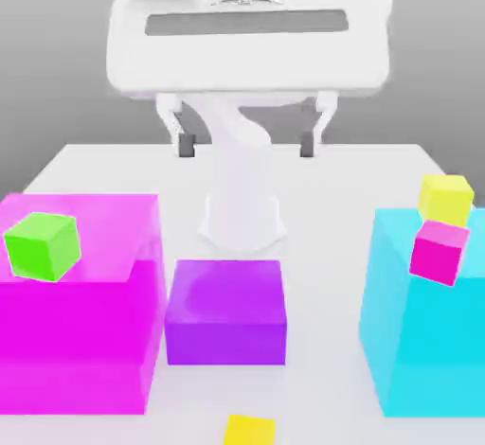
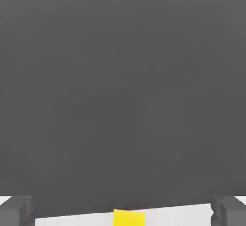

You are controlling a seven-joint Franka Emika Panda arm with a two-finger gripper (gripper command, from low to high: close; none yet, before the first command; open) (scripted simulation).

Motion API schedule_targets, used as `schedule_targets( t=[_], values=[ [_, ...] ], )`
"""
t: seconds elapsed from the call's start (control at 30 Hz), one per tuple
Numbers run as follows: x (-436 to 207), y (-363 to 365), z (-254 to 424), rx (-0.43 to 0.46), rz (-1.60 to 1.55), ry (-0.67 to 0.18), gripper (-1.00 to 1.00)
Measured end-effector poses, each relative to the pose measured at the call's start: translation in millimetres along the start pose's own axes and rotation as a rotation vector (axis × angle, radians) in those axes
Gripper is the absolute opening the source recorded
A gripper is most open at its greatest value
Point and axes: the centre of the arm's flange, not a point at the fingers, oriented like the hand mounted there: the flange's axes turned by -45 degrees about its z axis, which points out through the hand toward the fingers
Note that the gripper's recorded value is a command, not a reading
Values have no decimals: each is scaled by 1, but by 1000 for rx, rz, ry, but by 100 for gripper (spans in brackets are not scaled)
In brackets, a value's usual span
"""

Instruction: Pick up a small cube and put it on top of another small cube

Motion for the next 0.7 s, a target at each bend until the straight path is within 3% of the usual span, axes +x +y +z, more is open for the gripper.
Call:
schedule_targets(
  t=[0.4,0.57,0.6,0.7],
  values=[
    [-64,3,210,-37,57,-306,0],
    [-93,5,281,-42,63,-341,0],
    [-97,6,290,-42,64,-342,-100],
    [-97,6,290,-42,63,-342,-100]
  ],
)
